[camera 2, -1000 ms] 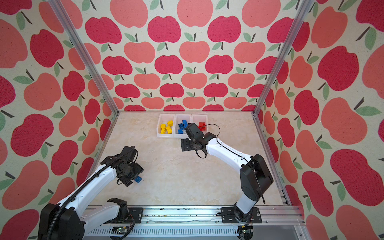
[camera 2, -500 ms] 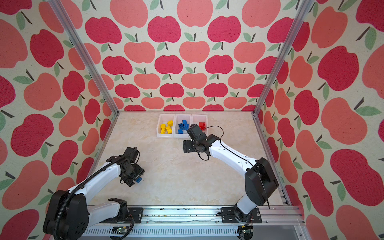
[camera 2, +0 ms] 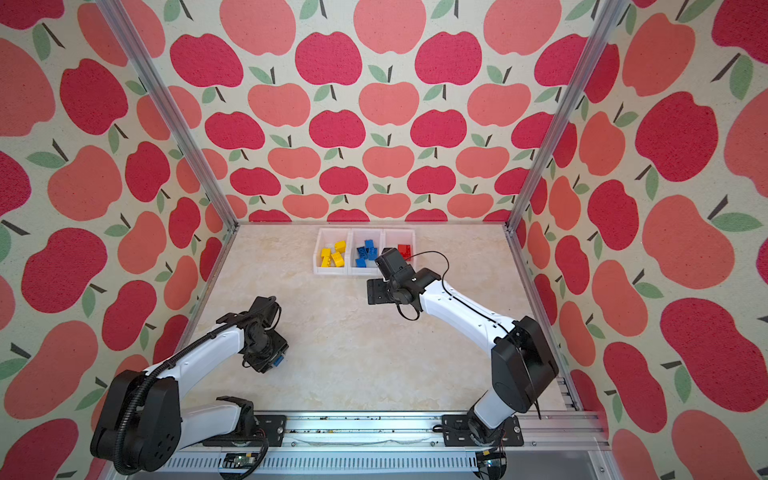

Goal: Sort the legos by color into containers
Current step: 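Close the left gripper on the small blue brick while the right gripper withdraws, then lift the small blue brick and carry it over the blue compartment with the left gripper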

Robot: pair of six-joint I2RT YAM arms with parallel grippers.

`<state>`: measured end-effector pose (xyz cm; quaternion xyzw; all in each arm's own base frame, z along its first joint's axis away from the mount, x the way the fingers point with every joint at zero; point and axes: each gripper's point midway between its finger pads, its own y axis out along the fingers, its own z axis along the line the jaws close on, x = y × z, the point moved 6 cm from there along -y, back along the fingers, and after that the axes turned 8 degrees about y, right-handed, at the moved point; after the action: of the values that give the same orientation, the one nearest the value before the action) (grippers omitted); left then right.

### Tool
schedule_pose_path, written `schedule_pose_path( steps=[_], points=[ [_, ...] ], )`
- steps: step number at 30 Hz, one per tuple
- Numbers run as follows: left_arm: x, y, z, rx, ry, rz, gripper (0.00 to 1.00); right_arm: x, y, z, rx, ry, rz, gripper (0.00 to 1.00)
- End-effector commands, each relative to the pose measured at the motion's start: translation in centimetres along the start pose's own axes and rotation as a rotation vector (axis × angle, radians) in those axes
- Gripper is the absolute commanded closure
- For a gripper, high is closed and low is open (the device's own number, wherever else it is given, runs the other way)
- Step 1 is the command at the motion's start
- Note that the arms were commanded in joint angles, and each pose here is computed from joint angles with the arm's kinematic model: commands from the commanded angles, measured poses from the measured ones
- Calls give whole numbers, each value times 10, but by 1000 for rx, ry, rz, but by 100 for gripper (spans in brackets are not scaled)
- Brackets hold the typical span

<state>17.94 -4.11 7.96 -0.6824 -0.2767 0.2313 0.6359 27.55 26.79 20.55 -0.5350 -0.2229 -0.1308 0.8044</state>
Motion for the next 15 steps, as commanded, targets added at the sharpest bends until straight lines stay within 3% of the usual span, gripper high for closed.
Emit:
schedule_pose_path(
  steps=[1,8,15],
  points=[
    [1,4,5,28,-14,-5,53,-4,-4,-7,-12,25,8,17],
    [1,0,4,18,-9,-14,67,-9,-8,-15,-17,47,7,17],
    [3,-14,-5,-7,38,-50,73,-18,-13,-32,-15,106,9,16]
  ],
)
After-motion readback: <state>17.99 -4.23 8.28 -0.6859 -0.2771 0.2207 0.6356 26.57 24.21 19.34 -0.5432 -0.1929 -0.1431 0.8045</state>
